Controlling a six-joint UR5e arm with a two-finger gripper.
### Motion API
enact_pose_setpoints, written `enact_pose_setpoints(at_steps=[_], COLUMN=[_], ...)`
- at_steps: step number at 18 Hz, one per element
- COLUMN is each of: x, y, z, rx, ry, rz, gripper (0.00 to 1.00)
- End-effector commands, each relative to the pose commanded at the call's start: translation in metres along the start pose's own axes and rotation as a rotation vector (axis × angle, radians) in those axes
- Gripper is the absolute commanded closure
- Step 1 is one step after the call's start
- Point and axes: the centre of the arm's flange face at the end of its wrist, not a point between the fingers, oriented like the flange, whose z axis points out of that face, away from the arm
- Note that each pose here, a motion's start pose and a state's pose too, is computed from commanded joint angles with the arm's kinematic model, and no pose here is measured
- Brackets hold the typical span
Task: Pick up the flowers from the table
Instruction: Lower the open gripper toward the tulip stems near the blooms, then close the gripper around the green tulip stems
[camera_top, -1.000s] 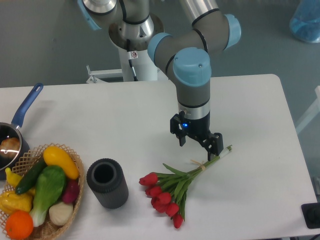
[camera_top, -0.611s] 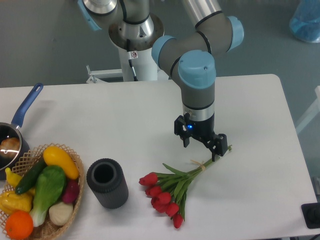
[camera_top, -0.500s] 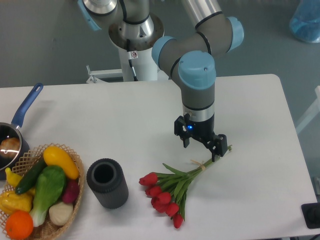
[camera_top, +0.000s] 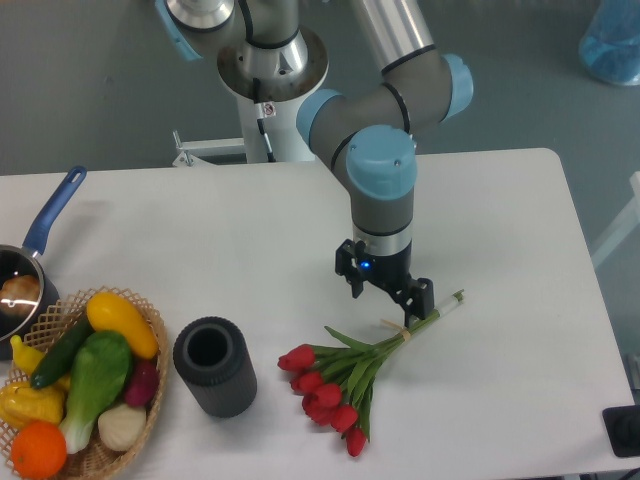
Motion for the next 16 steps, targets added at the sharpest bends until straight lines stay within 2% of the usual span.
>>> enact_pose_setpoints(at_steps=[5,16], x=[0.0,-0.006], y=[-0.01,-0.026], z=[0.012,0.077], rx=[0.015,-0.012], ry=[0.017,0.084], rz=[0.013,0.036], gripper=[0.0,0.0])
